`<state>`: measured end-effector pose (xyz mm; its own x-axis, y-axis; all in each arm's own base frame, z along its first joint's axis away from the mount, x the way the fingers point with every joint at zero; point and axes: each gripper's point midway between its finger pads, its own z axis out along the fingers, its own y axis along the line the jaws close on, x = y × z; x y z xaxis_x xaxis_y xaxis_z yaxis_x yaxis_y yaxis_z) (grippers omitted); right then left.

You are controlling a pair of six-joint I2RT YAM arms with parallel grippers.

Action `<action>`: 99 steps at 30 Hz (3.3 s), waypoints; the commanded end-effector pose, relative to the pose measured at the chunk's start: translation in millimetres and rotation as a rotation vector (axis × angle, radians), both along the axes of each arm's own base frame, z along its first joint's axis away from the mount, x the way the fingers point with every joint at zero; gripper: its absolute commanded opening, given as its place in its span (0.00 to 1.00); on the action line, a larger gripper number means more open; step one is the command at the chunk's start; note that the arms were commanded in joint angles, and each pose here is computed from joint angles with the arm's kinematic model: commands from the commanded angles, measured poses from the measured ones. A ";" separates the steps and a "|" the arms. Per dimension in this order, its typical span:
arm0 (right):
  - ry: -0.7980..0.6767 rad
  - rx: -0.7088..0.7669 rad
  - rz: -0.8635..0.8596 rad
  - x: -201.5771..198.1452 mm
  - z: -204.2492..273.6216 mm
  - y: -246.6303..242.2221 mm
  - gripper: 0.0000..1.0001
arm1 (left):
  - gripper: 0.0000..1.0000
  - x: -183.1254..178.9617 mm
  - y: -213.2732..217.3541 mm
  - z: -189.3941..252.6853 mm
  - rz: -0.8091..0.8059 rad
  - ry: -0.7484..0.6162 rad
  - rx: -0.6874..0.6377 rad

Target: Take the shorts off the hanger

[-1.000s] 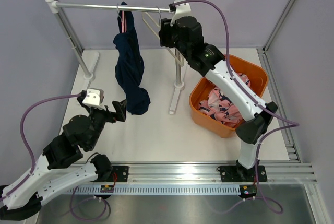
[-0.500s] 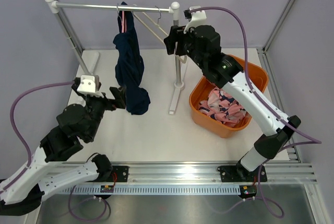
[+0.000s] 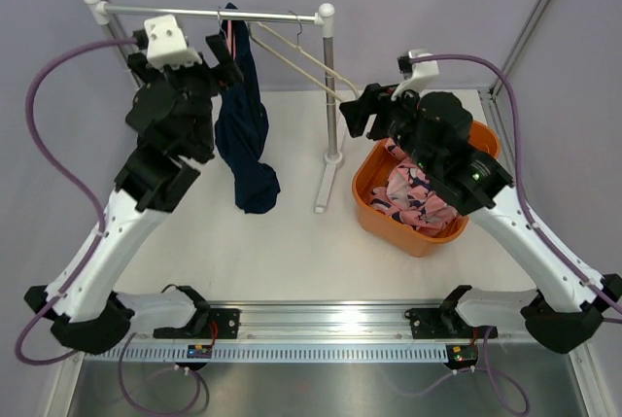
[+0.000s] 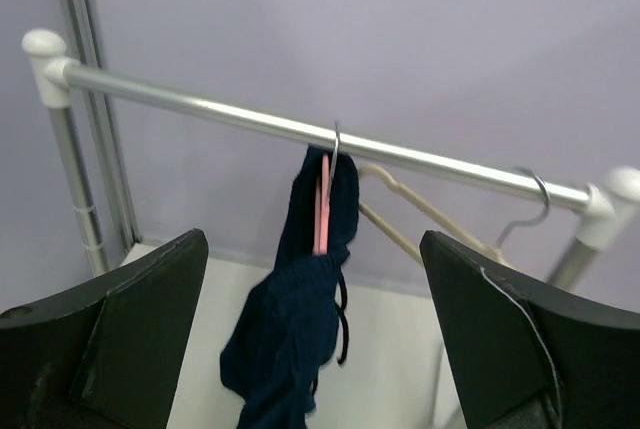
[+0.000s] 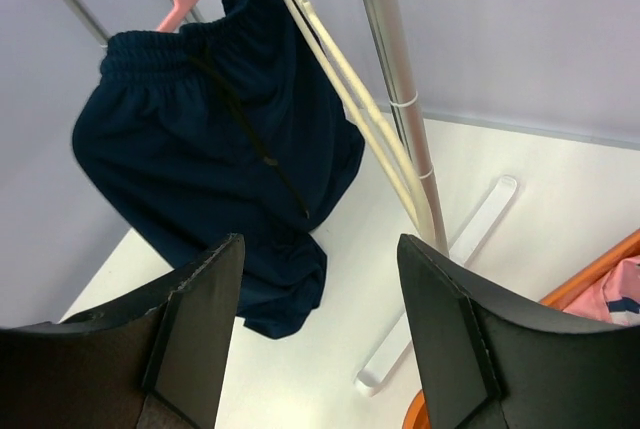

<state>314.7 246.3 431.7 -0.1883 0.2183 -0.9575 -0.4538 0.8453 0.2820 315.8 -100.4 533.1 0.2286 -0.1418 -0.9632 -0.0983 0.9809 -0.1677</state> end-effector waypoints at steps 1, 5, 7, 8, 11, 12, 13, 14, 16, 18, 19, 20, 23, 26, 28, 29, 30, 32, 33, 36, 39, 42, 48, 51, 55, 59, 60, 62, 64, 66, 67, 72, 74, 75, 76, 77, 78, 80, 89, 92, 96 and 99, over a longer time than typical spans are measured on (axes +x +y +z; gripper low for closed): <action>-0.018 0.043 -0.015 -12.4 7.1 -12.9 0.71 | 0.91 31.7 0.5 7.6 -0.024 0.023 -0.041; -0.023 0.061 -0.018 -27.7 7.0 -26.8 0.71 | 0.86 75.6 -2.2 7.8 -0.064 0.071 -0.024; -0.018 0.052 -0.027 -32.0 2.9 -32.9 0.71 | 0.81 89.8 1.4 -1.0 -0.100 0.120 -0.027; -0.019 0.048 -0.032 -33.0 1.8 -35.1 0.71 | 0.79 97.2 0.1 -0.3 -0.110 0.129 -0.030; -0.029 0.048 -0.039 -38.2 4.5 -41.9 0.71 | 0.76 104.4 -0.1 -6.8 -0.146 0.159 -0.018; -0.029 0.045 -0.042 -38.6 3.1 -43.0 0.72 | 0.75 105.6 -0.6 -7.7 -0.153 0.161 -0.015; -0.035 0.050 -0.046 -39.8 5.2 -45.2 0.72 | 0.75 106.9 -4.1 -8.6 -0.182 0.163 -0.010; -0.035 0.047 -0.048 -39.9 4.6 -45.8 0.72 | 0.74 107.7 -5.9 -10.0 -0.190 0.169 -0.010; -0.037 0.040 -0.051 -40.0 4.3 -46.9 0.72 | 0.73 110.0 -10.9 -17.1 -0.211 0.196 -0.007; -0.034 0.033 -0.052 -38.9 1.9 -46.4 0.72 | 0.72 113.3 -11.5 -23.6 -0.209 0.211 -0.006; -0.033 0.032 -0.051 -39.5 1.6 -46.6 0.72 | 0.72 117.0 -11.6 -29.8 -0.204 0.225 -0.003; -0.031 0.029 -0.051 -38.8 0.1 -46.1 0.72 | 0.71 119.2 -12.0 -33.2 -0.204 0.234 -0.001; -0.029 0.023 -0.049 -39.0 -2.8 -46.0 0.72 | 0.68 126.3 -12.7 -42.7 -0.206 0.254 0.004; -0.027 0.018 -0.058 -39.2 -4.3 -48.4 0.72 | 0.66 134.8 -12.9 -50.0 -0.203 0.269 0.005; -0.028 0.015 -0.063 -40.2 -4.2 -50.6 0.73 | 0.64 138.6 -10.9 -51.9 -0.198 0.269 0.006; -0.032 0.014 -0.064 -40.8 -3.3 -51.6 0.72 | 0.64 141.1 -11.0 -53.9 -0.199 0.272 0.006; -0.031 0.013 -0.066 -41.2 -4.1 -52.3 0.73 | 0.64 143.8 -10.4 -54.5 -0.197 0.271 0.004; -0.035 0.015 -0.070 -42.2 -3.4 -54.3 0.73 | 0.63 146.7 -8.2 -56.3 -0.195 0.274 0.002; -0.037 0.015 -0.072 -42.2 -3.3 -54.8 0.73 | 0.62 150.5 -7.8 -58.4 -0.192 0.277 0.004; -0.035 0.010 -0.075 -43.0 -5.6 -56.2 0.73 | 0.62 156.8 -6.7 -61.6 -0.190 0.279 0.011; -0.033 0.009 -0.076 -44.1 -6.6 -57.6 0.73 | 0.62 162.8 -6.8 -62.7 -0.200 0.273 0.024; -0.035 0.010 -0.082 -44.2 -6.9 -59.1 0.74 | 0.61 169.6 -8.5 -68.7 -0.207 0.285 0.030; -0.034 0.008 -0.084 -45.1 -9.0 -60.3 0.74 | 0.61 177.1 -11.4 -74.1 -0.214 0.290 0.034; -0.031 0.008 -0.085 -45.3 -10.9 -60.7 0.74 | 0.60 180.5 -13.6 -77.8 -0.222 0.295 0.040; -0.028 0.007 -0.081 -46.9 -13.1 -61.0 0.74 | 0.51 182.2 -12.1 -80.0 -0.211 0.299 0.042; -0.029 0.007 -0.079 -47.8 -14.0 -61.5 0.74 | 0.43 183.8 -12.2 -83.3 -0.209 0.307 0.045; -0.029 0.007 -0.081 -47.9 -13.9 -62.3 0.74 | 0.42 184.3 -12.6 -84.1 -0.211 0.308 0.043; -0.028 0.006 -0.079 -48.1 -14.6 -61.8 0.75 | 0.40 185.2 -13.2 -84.5 -0.212 0.308 0.043; -0.030 0.005 -0.078 -48.9 -14.4 -62.0 0.74 | 0.38 185.5 -13.0 -85.0 -0.211 0.310 0.044; -0.030 0.003 -0.079 -48.7 -15.3 -62.6 0.75 | 0.35 186.0 -13.2 -84.6 -0.211 0.308 0.042; -0.027 0.005 -0.078 -49.2 -15.9 -62.5 0.75 | 0.34 186.5 -13.0 -84.3 -0.209 0.307 0.043; -0.022 -0.002 -0.077 -48.9 -19.7 -62.3 0.75 | 0.20 186.9 -12.7 -84.8 -0.207 0.313 0.047; -0.022 -0.002 -0.077 -49.0 -20.2 -62.4 0.75 | 0.13 186.7 -13.1 -84.0 -0.210 0.315 0.049; -0.025 -0.001 -0.077 -49.7 -19.3 -63.0 0.74 | 0.12 186.2 -13.2 -83.4 -0.212 0.315 0.051; -0.024 -0.002 -0.077 -49.6 -20.0 -63.0 0.75 | 0.12 185.9 -13.3 -83.5 -0.213 0.316 0.054; -0.026 -0.003 -0.077 -49.9 -19.6 -63.3 0.75 | 0.10 185.6 -13.1 -82.5 -0.213 0.315 0.055; -0.029 0.002 -0.077 -50.5 -18.3 -63.8 0.75 | 0.10 185.3 -13.3 -81.1 -0.214 0.312 0.056; -0.026 0.000 -0.077 -50.6 -19.9 -63.9 0.75 | 0.13 185.5 -13.5 -83.0 -0.216 0.318 0.061; -0.026 0.001 -0.082 -51.1 -21.5 -65.6 0.75 | 0.28 189.5 -16.3 -95.6 -0.227 0.348 0.079; -0.024 -0.001 -0.082 -51.5 -22.8 -65.6 0.75 | 0.26 191.5 -14.4 -100.4 -0.213 0.361 0.080; -0.024 -0.001 -0.082 -51.6 -23.3 -65.7 0.75 | 0.21 192.6 -13.0 -104.1 -0.204 0.371 0.083; -0.023 0.000 -0.082 -51.6 -23.3 -65.7 0.75 | 0.14 193.1 -10.4 -106.6 -0.189 0.379 0.083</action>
